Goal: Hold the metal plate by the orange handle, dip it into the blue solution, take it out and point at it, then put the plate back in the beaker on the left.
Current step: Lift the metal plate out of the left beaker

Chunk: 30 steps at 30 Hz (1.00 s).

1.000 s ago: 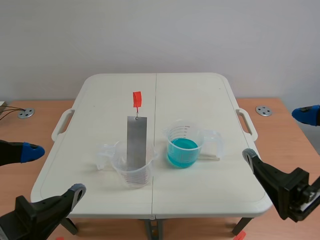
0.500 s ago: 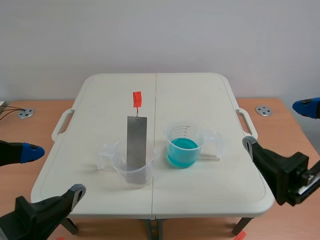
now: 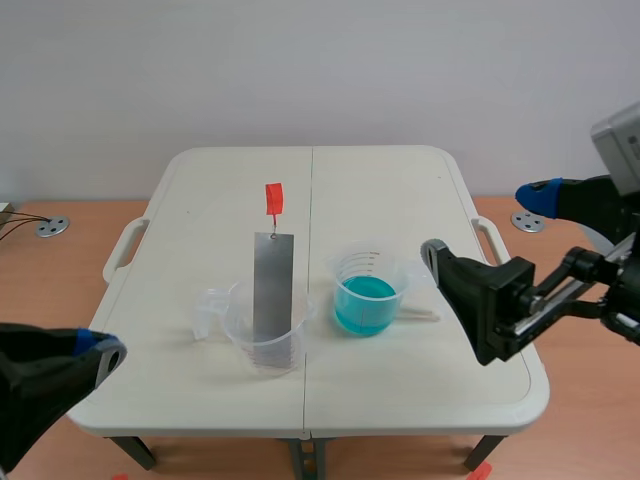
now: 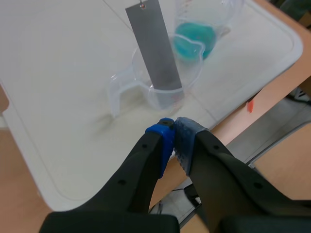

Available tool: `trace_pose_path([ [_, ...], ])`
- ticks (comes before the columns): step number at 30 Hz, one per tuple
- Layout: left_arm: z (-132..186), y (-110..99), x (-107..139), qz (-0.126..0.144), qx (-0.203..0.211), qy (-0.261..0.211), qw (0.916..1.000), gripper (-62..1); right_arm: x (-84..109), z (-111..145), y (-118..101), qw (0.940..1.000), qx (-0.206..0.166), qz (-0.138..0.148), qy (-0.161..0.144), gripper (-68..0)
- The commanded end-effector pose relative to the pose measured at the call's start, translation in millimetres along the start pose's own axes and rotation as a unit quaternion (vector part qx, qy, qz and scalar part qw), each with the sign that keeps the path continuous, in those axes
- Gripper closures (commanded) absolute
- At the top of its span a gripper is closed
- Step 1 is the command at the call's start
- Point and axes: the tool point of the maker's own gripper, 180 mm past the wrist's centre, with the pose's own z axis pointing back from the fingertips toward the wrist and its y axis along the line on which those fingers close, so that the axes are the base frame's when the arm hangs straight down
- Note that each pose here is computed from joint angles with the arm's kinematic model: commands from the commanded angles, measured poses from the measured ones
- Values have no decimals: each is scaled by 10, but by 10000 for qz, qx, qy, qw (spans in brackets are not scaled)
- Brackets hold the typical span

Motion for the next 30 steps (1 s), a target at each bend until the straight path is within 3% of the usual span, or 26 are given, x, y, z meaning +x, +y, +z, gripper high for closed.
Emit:
trace_pose_path([
  [1,113,-56,-142,35,-84,269,9996,-15,93,-68,-10,9998,4,-46,-190,-663],
  [6,392,-122,-525,188,-33,988,9949,-15,106,-282,56,9994,161,-214,-219,-663],
  [9,575,-233,-792,83,-126,1520,9883,-15,128,-414,92,9985,278,-376,-287,-663],
  [13,784,-380,-1100,277,-261,2034,9783,-15,127,-597,109,9973,371,-541,-317,-663],
  [24,1047,-536,-1815,727,-342,2836,9556,-15,138,-1070,166,9932,564,-914,-441,-663],
  [30,1060,-655,-2050,981,-425,2899,9511,-15,107,-1334,216,9897,661,-1197,-429,-663],
])
